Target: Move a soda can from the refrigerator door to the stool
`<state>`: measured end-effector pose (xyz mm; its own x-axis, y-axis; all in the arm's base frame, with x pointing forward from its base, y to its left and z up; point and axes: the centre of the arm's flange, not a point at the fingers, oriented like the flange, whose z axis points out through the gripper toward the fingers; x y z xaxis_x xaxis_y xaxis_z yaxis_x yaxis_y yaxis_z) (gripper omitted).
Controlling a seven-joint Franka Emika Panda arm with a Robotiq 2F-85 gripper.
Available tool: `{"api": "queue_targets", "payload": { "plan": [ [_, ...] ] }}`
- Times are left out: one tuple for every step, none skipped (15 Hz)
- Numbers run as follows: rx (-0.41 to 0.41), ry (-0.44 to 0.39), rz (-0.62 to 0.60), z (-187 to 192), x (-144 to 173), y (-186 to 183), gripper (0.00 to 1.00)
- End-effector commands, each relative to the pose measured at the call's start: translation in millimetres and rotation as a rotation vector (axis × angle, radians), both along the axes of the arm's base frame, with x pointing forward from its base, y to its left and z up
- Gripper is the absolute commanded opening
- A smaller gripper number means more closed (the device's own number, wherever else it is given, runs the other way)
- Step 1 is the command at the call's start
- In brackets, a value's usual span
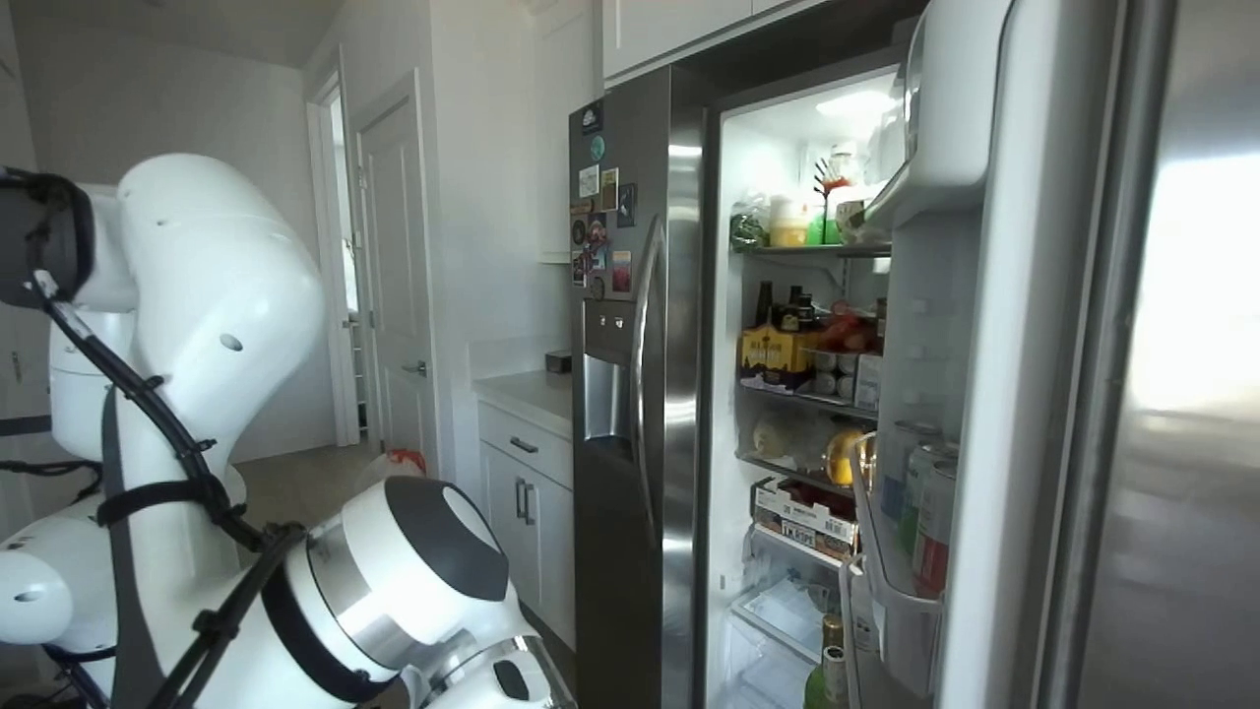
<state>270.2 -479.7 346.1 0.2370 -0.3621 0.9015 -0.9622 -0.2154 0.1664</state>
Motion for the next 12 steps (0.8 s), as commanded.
{"api": "queue_targets", "payload": {
  "plan": [
    [-0.044, 0.019, -0.026, -18, 8, -36, 0.47],
    [-0.042, 0.027, -0.033, -26, 9, -41, 0.47],
    [-0.041, 0.036, -0.037, -33, 9, -46, 0.47],
    [-0.039, 0.045, -0.043, -41, 9, -51, 0.47],
    [-0.036, 0.049, -0.05, -49, 8, -56, 0.47],
    [-0.035, 0.054, -0.057, -55, 7, -60, 0.47],
    [-0.031, 0.057, -0.063, -63, 5, -65, 0.47],
    [-0.031, 0.055, -0.07, -69, 3, -69, 0.47],
    [-0.028, 0.052, -0.076, -75, 0, -74, 0.47],
    [-0.024, 0.049, -0.087, -81, -3, -80, 0.47],
    [-0.021, 0.042, -0.094, -87, -6, -83, 0.47],
    [-0.018, 0.037, -0.1, -92, -8, -86, 0.47]
  ]
}}
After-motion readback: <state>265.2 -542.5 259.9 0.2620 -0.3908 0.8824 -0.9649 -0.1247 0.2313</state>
